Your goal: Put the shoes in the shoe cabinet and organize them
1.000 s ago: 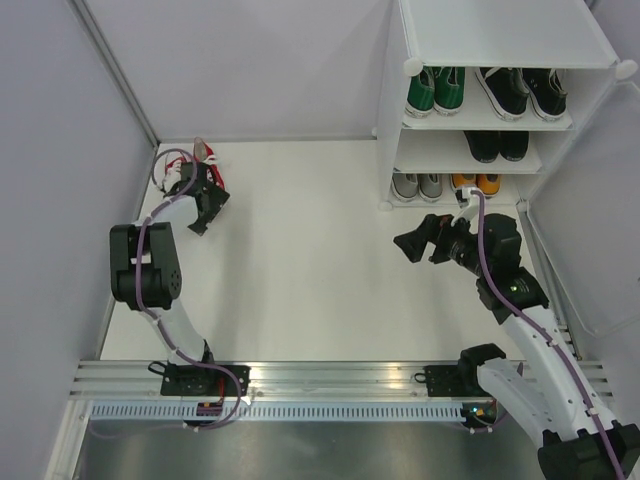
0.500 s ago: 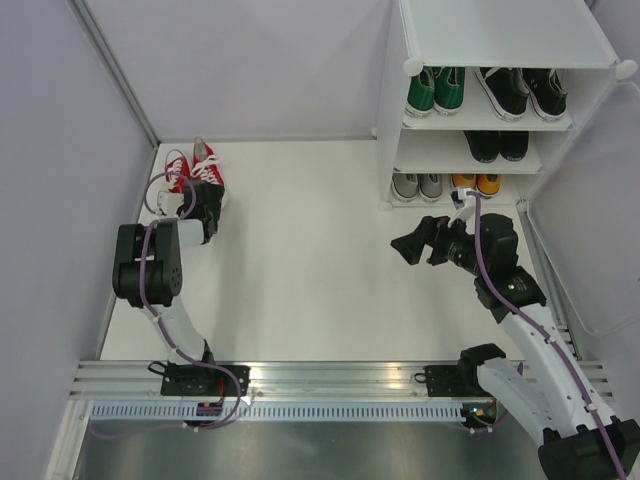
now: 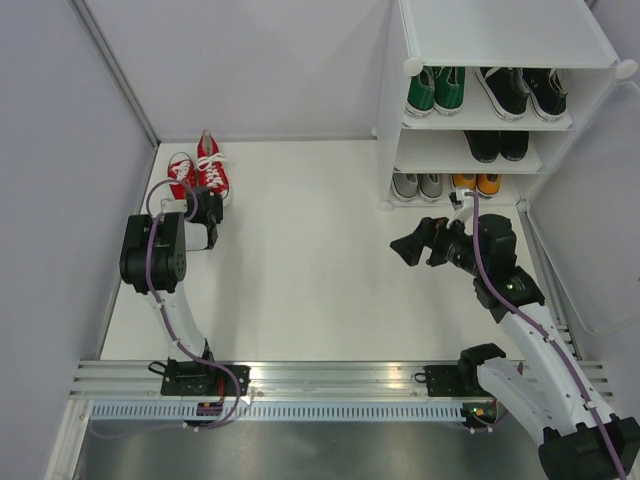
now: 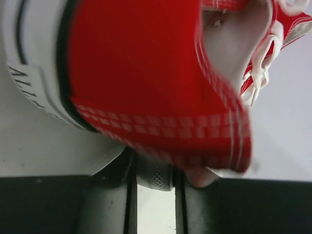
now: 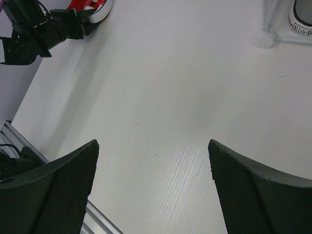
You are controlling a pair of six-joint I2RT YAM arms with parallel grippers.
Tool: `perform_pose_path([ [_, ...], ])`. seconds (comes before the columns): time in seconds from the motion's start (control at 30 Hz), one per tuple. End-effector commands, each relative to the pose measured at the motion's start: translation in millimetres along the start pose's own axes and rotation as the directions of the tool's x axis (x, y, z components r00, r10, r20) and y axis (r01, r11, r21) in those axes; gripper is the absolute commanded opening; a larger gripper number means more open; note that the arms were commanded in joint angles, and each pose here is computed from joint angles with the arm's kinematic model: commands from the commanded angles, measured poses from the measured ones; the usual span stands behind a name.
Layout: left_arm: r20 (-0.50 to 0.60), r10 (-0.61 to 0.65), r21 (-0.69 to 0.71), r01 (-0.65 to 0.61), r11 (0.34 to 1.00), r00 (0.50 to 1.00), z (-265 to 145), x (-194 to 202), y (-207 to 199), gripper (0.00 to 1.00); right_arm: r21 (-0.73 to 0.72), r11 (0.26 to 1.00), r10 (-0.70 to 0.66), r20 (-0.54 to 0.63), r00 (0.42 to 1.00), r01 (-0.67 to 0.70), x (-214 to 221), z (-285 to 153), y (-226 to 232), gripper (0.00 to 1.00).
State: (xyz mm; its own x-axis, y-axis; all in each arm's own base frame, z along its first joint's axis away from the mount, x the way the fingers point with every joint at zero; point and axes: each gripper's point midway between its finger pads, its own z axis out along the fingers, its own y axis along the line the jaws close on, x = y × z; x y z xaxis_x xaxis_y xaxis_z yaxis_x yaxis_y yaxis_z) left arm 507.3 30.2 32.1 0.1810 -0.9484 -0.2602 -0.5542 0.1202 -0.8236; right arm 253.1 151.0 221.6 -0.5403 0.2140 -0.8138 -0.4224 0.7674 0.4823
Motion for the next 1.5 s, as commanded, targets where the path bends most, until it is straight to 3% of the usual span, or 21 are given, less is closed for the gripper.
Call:
perform_pose_path([
  [0.0,-0.094,0.045,0.008,-0.045,0.999,0.995,-5,20,19,0.12,-0.018,1.0,-0.022,0.025,0.999,0.022,-5,1,3,0.96],
  [0.07,-0.129,0.067,0.028,-0.064,0.998,0.989,-13,25,20,0.03,-0.021,0.999,-0.025,0.029,0.999,0.025,-6,0,5,0.96],
  [0.23,-0.313,0.154,0.153,-0.111,0.982,0.937,-54,63,1,0.02,-0.028,0.999,-0.038,0.054,0.998,0.04,-12,-6,9,0.95],
  [0.33,-0.449,0.277,0.246,-0.181,0.952,0.849,-101,109,1,0.02,-0.031,0.999,-0.042,0.058,0.997,0.044,-13,-8,11,0.96],
  [0.5,-0.678,0.483,0.382,-0.297,0.875,0.554,-186,184,33,0.02,-0.036,0.998,-0.046,0.055,0.997,0.048,-11,-11,13,0.96],
  [0.6,-0.777,0.551,0.454,-0.337,0.825,0.303,-248,226,70,0.02,-0.018,0.998,-0.059,0.033,0.998,0.059,-7,-14,10,0.96],
  [0.67,-0.83,0.534,0.453,-0.362,0.815,0.162,-277,231,94,0.02,-0.002,0.998,-0.06,0.02,0.998,0.06,-4,-14,6,0.96],
  [0.73,-0.836,0.543,0.483,-0.37,0.794,0.074,-298,234,106,0.02,0.005,0.999,-0.051,0.0,0.999,0.051,1,-14,5,0.96],
  [0.83,-0.807,0.578,0.569,-0.415,0.71,-0.117,-324,227,122,0.02,0.007,0.999,-0.042,-0.034,0.999,0.042,10,-13,2,0.96],
  [0.87,-0.829,0.528,0.547,-0.462,0.698,-0.183,-336,219,135,0.04,0.009,0.999,-0.052,-0.048,0.997,0.053,13,-13,0,0.96],
  [0.97,-0.791,0.539,0.604,-0.506,0.616,-0.289,-350,207,143,0.19,0.033,0.998,-0.048,-0.104,0.993,0.052,22,-10,-7,0.96],
  [1.03,-0.768,0.571,0.624,-0.539,0.566,-0.289,-348,198,142,0.27,0.042,0.998,-0.039,-0.123,0.992,0.045,26,-6,-12,0.95],
  [1.07,-0.767,0.587,0.601,-0.608,0.518,-0.258,-336,190,147,0.33,0.041,0.998,-0.039,-0.129,0.991,0.045,27,-4,-12,0.95],
  [1.13,-0.77,0.607,0.557,-0.67,0.491,-0.195,-320,180,142,0.39,0.053,0.997,-0.044,-0.143,0.989,0.052,29,3,-17,0.94],
  [1.2,-0.768,0.628,0.523,-0.69,0.5,-0.126,-307,176,129,0.43,0.056,0.997,-0.051,-0.165,0.985,0.061,30,13,-20,0.93],
  [1.23,-0.756,0.649,0.506,-0.704,0.499,-0.083,-302,173,119,0.56,0.057,0.996,-0.06,-0.171,0.983,0.071,30,17,-21,0.92],
  [1.33,-0.698,0.716,0.502,-0.714,0.489,0.0,-294,168,87,0.8,0.049,0.992,-0.102,-0.204,0.974,0.114,30,36,-21,0.91],
  [1.47,-0.627,0.772,0.478,-0.731,0.486,0.104,-285,152,53,0.91,-0.022,0.981,-0.192,-0.261,0.946,0.192,38,67,-9,0.87],
])
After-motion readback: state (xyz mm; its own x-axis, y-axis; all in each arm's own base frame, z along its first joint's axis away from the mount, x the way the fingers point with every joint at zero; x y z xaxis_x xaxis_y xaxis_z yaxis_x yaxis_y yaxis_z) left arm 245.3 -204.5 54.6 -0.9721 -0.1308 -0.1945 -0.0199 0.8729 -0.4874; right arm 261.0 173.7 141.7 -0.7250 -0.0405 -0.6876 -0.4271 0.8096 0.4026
